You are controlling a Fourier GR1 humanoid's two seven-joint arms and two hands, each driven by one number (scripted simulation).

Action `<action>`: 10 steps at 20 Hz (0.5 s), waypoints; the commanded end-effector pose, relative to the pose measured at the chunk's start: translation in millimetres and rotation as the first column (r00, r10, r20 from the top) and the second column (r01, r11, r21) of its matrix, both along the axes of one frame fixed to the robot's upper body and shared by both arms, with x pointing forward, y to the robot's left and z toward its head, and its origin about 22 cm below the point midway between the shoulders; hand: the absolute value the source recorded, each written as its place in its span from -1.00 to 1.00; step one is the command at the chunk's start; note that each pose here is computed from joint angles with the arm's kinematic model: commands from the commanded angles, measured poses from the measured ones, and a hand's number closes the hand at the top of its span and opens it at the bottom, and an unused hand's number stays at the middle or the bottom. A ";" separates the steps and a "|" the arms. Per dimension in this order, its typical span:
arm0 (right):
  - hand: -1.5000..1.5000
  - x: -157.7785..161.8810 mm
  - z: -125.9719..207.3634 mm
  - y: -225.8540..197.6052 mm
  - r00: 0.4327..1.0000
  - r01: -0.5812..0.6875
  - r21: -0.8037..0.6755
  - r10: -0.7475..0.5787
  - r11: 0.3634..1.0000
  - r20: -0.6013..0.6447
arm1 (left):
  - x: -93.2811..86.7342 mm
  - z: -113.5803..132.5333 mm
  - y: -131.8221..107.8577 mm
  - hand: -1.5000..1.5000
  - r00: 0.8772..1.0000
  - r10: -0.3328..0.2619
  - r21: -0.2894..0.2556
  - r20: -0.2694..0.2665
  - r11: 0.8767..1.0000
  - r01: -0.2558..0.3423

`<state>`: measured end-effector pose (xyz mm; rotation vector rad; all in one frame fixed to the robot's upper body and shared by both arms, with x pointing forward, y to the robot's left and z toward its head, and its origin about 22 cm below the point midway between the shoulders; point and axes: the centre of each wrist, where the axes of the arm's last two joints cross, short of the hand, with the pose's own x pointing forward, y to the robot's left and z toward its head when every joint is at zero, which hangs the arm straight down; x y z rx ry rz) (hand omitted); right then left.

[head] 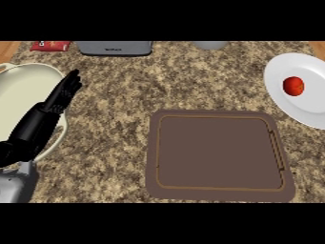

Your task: Pick the tomato from the tray and place it in the plate

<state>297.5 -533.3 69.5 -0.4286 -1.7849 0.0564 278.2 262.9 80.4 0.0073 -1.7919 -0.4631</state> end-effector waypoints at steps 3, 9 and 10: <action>-1.00 -33.7 24.5 -37.5 0.999 -0.036 0.035 0.036 0.999 0.022 | 6.5 6.1 -2.6 0.00 1.000 0.004 0.006 -0.003 1.000 -0.004; -1.00 -69.2 16.8 -56.3 0.999 -0.048 -0.005 0.048 0.999 0.013 | -1.0 -9.8 -1.8 0.00 1.000 -0.001 0.001 -0.024 1.000 0.001; -1.00 -72.1 26.2 -61.4 0.998 -0.059 -0.010 0.059 0.998 0.018 | 0.1 6.3 -1.0 0.00 1.000 -0.007 0.001 -0.012 1.000 0.007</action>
